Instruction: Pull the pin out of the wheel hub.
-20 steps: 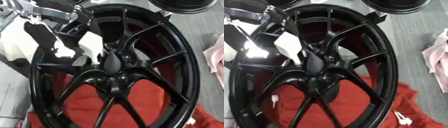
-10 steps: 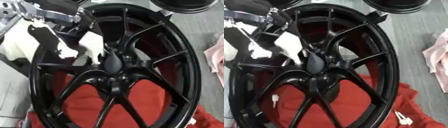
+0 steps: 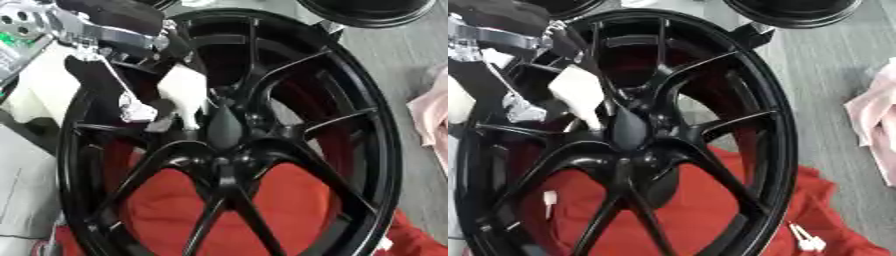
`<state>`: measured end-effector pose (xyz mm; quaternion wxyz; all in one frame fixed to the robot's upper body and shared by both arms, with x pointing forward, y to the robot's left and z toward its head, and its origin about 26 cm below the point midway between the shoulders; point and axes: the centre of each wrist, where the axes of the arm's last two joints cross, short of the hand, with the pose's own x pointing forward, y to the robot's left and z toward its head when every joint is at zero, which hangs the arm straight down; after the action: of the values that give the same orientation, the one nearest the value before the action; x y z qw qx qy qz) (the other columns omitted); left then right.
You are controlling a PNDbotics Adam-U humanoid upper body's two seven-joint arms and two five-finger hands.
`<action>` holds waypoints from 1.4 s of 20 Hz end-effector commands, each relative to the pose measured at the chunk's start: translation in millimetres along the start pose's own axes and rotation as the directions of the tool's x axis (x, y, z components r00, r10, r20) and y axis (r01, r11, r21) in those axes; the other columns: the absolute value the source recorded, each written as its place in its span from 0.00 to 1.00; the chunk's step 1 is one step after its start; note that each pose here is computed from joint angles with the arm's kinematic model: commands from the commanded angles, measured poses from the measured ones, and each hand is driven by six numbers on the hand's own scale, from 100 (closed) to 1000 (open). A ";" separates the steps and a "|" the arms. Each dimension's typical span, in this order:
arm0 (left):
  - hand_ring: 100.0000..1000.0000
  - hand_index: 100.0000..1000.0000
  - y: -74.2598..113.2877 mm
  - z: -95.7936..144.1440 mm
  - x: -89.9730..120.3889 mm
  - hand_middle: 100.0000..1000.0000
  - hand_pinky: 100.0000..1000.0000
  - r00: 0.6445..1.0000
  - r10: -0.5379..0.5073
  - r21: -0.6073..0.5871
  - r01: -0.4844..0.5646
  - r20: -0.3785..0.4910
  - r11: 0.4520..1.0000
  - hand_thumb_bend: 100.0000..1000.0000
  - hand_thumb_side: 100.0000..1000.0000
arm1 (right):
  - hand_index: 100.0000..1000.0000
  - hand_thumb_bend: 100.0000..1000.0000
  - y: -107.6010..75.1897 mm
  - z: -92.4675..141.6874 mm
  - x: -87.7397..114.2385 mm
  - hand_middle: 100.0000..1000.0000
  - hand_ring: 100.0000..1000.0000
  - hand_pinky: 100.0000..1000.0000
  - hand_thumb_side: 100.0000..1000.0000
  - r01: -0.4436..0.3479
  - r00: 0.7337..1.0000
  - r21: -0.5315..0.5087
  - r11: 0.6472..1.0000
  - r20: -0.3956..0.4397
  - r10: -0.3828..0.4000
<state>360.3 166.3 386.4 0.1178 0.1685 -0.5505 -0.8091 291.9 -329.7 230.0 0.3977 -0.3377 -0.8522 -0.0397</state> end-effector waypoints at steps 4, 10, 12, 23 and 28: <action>0.44 0.37 15.4 11.5 4.0 0.14 0.65 0.998 0.067 0.046 -0.068 0.019 0.997 0.00 0.17 | 0.87 0.00 -3.3 -3.4 7.0 0.74 0.64 0.72 0.47 0.009 1.000 -0.015 1.000 0.024 -0.009; 0.39 0.27 35.6 37.7 13.4 0.07 0.60 0.987 0.148 0.138 -0.155 0.061 0.978 0.00 0.18 | 0.87 0.00 -4.8 -4.4 7.4 0.74 0.64 0.72 0.46 0.000 0.999 -0.014 1.000 0.032 0.000; 0.38 0.25 44.3 52.7 17.0 0.05 0.59 0.982 0.168 0.203 -0.183 0.088 0.962 0.00 0.18 | 0.87 0.00 -5.7 -4.9 7.3 0.74 0.64 0.72 0.46 -0.004 0.999 -0.018 1.000 0.034 0.005; 0.37 0.27 23.0 165.4 -3.1 0.05 0.58 0.925 0.379 0.646 -0.299 0.016 0.703 0.00 0.24 | 0.87 0.00 -13.3 -4.4 3.5 0.74 0.64 0.72 0.45 -0.043 0.999 -0.049 0.998 0.028 0.044; 0.38 0.28 -27.2 219.1 -41.8 0.05 0.58 0.808 0.574 0.782 -0.271 -0.131 0.561 0.00 0.24 | 0.87 0.00 -15.4 -5.0 3.0 0.74 0.65 0.72 0.44 -0.051 0.998 -0.068 0.996 0.030 0.053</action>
<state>323.3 359.8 421.1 0.3441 0.1722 -0.8091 -0.4442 288.5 -338.4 227.9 0.3945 -0.3604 -0.8434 -0.0571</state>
